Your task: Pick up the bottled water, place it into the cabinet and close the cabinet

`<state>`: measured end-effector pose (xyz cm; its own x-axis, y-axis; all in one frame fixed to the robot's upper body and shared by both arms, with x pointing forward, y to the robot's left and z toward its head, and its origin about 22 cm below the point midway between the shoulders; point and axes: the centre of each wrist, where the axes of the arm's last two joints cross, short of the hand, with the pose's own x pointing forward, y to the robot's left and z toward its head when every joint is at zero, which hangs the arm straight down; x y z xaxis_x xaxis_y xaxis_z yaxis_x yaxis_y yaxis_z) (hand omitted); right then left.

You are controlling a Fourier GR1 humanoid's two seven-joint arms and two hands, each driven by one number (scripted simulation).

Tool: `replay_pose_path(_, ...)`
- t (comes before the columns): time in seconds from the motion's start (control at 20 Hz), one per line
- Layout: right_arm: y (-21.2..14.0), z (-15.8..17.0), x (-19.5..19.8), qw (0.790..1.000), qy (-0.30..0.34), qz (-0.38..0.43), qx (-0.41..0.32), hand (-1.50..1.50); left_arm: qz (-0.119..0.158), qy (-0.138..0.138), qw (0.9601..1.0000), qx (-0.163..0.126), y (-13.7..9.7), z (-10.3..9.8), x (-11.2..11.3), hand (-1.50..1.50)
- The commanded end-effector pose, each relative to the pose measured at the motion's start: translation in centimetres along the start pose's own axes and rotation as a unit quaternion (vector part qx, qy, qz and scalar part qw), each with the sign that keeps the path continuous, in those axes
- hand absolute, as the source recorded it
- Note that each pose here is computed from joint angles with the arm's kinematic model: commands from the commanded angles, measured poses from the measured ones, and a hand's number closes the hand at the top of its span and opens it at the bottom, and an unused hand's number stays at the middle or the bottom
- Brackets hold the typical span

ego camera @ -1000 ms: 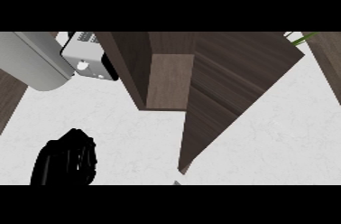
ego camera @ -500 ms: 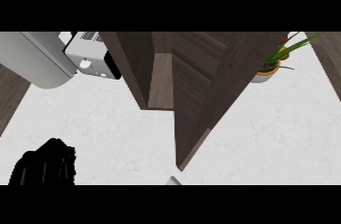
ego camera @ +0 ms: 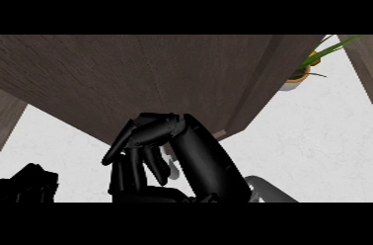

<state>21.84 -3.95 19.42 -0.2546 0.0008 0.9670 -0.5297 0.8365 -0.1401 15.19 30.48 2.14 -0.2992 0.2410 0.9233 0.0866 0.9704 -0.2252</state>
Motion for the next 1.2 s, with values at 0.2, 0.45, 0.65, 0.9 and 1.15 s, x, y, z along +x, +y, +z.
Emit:
replay_pose_path(0.2, -6.3, -7.5, -3.6, 0.996, 0.055, -0.074, 0.007, 1.5, -0.001, -0.008, 1.0, 0.0, 2.3, 0.9, 1.1, 1.5)
replay_pose_path(0.45, -10.6, -10.7, -5.8, 0.997, 0.06, -0.046, -0.008, 1.5, -0.005, -0.003, 1.0, -0.001, 3.0, 1.0, 1.2, 1.5)
replay_pose_path(0.65, -12.8, -11.1, -7.1, 0.997, 0.068, -0.04, -0.011, 1.5, -0.001, 0.0, 1.0, -0.006, 2.9, 0.6, 1.6, 1.5)
replay_pose_path(0.9, -15.2, -10.6, -8.4, 0.997, 0.069, -0.029, -0.007, 1.5, -0.002, -0.014, 0.9997, -0.021, 2.3, -0.1, 2.0, 1.5)
replay_pose_path(1.15, -16.5, -10.8, -8.2, 0.998, 0.057, -0.026, -0.009, 1.5, -0.001, -0.007, 0.9996, -0.029, 1.6, -0.4, 1.7, 1.5)
